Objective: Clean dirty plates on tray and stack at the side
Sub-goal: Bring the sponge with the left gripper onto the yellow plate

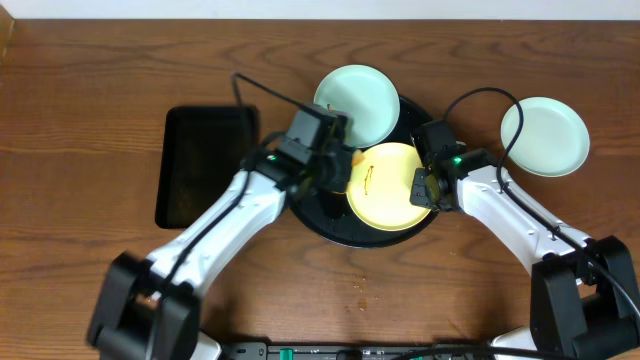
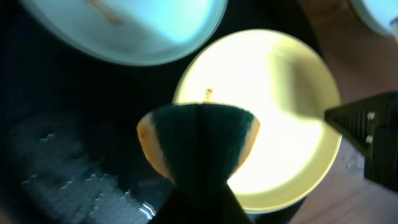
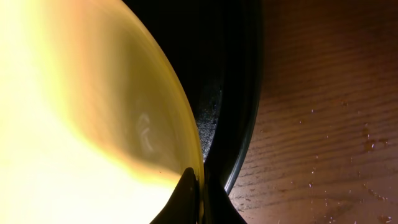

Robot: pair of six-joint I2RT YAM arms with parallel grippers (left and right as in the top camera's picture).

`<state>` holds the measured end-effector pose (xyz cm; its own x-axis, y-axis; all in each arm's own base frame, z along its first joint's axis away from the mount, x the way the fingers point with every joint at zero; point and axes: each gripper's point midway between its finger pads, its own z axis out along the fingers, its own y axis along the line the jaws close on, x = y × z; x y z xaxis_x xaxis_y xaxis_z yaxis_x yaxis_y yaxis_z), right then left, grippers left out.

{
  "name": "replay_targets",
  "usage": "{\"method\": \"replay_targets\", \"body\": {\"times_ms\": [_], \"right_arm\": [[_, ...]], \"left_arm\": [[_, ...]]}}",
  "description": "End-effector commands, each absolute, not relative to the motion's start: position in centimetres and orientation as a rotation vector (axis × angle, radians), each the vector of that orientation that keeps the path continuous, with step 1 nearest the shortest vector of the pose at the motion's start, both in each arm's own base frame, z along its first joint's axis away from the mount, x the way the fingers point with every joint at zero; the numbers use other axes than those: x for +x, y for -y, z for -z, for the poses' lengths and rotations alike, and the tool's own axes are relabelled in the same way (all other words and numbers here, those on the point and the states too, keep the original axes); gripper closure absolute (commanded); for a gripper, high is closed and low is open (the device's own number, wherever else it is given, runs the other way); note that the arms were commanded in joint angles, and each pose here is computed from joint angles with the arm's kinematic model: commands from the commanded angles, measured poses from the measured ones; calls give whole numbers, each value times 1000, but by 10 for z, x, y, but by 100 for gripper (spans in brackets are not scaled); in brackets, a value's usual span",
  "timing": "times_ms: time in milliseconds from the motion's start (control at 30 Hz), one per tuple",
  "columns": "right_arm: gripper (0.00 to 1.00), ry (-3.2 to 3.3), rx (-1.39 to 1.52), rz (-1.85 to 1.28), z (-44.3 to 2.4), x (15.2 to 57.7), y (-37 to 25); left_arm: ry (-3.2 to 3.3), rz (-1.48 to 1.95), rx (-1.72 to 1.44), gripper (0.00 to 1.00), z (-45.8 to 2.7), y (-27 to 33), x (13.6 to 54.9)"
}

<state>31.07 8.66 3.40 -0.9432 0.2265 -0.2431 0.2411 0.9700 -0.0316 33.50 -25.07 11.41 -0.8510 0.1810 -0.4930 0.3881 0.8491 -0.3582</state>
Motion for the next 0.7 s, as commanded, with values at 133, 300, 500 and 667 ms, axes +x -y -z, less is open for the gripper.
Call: {"method": "replay_targets", "body": {"times_ms": [133, 300, 500, 667], "right_arm": [[99, -2902, 276, 106, -30, 306, -88], [99, -2899, 277, 104, -30, 307, -88], [99, -2900, 276, 104, -30, 307, -88], [99, -2900, 276, 104, -30, 307, -88]], "left_arm": [[-2619, 733, 543, 92, -78, 285, 322], [-2621, 717, 596, 92, -65, 290, 321], [-2607, 669, 577, 92, -49, 291, 334], [-2611, 668, 577, 92, -35, 294, 339]]}}
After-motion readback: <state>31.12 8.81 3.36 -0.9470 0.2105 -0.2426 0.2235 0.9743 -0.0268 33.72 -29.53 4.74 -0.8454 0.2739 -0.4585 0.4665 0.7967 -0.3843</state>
